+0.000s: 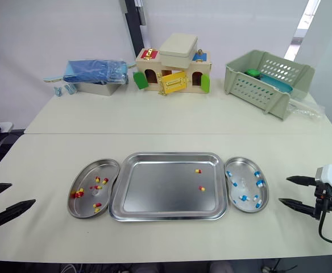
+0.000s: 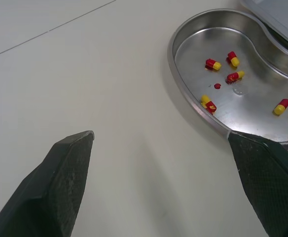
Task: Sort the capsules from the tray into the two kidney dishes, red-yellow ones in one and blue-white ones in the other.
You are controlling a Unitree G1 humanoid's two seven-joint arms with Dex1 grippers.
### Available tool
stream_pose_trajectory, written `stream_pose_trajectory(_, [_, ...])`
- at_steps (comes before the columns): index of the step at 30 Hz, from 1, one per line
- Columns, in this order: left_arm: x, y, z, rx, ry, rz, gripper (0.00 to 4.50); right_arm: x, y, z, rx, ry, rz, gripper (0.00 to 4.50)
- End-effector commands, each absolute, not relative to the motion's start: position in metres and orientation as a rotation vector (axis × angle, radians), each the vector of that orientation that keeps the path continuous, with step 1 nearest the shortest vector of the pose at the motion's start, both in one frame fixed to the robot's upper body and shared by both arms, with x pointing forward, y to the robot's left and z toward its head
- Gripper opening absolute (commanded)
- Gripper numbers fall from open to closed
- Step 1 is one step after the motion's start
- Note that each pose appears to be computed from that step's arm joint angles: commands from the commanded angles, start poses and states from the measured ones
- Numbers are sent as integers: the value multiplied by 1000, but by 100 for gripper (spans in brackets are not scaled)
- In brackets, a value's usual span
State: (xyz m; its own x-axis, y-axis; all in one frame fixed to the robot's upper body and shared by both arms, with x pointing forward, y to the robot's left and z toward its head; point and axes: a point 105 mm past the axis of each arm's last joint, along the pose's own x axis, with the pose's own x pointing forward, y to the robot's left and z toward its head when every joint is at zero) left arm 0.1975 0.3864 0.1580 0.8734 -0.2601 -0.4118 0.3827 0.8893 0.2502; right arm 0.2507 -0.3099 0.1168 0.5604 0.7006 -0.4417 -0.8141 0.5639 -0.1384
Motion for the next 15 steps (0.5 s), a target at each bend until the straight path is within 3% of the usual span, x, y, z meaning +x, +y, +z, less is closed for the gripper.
stream_pose_trajectory(1, [197, 389, 160, 354, 385, -340, 450, 250, -307, 124, -350, 320, 918, 444])
stream_pose_trajectory(7, [206, 364, 167, 395, 361, -446, 450, 245, -297, 130, -335, 213, 934, 444])
stream_pose_trajectory(10, [216, 340, 169, 396, 344, -536, 450, 231, -289, 126, -323, 247, 1006, 444])
stream_pose_trajectory(15, [234, 283, 165, 390, 297, -757, 450, 200, -260, 126, -256, 141, 1116, 444])
